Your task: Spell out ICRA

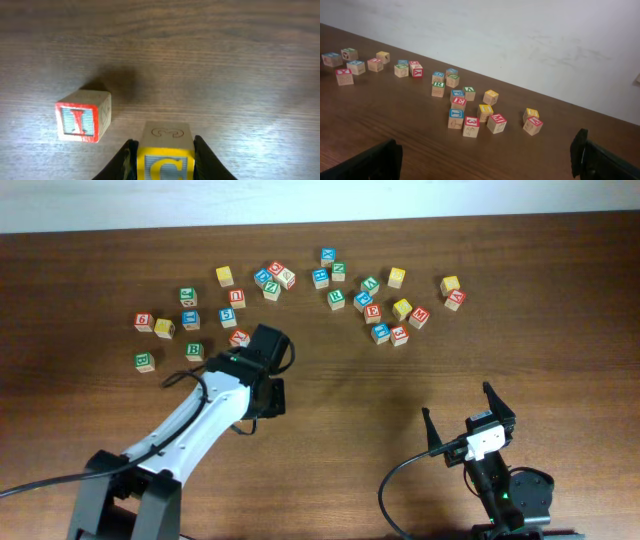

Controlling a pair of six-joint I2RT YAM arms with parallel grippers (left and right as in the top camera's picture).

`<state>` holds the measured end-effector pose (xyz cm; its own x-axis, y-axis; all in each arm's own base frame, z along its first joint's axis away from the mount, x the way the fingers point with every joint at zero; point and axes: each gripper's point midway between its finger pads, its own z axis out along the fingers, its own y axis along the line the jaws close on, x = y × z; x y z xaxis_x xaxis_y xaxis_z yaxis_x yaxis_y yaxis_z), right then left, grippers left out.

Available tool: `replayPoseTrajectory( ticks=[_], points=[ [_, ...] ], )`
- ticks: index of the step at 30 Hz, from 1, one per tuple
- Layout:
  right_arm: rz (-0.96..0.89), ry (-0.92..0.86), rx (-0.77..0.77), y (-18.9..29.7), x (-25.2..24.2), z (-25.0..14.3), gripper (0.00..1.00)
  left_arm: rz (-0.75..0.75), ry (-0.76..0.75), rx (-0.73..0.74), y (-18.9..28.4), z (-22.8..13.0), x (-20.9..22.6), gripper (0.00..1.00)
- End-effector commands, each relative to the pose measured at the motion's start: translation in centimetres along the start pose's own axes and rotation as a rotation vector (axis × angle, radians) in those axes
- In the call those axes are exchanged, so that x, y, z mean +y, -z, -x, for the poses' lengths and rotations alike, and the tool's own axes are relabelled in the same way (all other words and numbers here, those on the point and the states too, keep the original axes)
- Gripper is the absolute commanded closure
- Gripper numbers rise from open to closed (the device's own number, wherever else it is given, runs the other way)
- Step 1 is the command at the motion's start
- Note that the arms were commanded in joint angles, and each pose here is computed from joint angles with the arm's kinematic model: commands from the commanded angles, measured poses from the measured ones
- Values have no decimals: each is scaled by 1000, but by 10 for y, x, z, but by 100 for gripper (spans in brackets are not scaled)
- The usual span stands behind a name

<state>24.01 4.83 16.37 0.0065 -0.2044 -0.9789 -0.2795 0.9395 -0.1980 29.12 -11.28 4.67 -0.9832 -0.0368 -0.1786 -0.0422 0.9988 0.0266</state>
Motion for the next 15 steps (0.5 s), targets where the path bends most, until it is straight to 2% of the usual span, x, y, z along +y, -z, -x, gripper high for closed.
replayPoseTrajectory(
  ticks=[1,15],
  points=[
    [18,-5,0,0,4,-1,2,6,19,-5,-11,-7,2,74],
    [18,-5,0,0,4,-1,2,-3,14,-26,-23,-7,1,74]
  ],
)
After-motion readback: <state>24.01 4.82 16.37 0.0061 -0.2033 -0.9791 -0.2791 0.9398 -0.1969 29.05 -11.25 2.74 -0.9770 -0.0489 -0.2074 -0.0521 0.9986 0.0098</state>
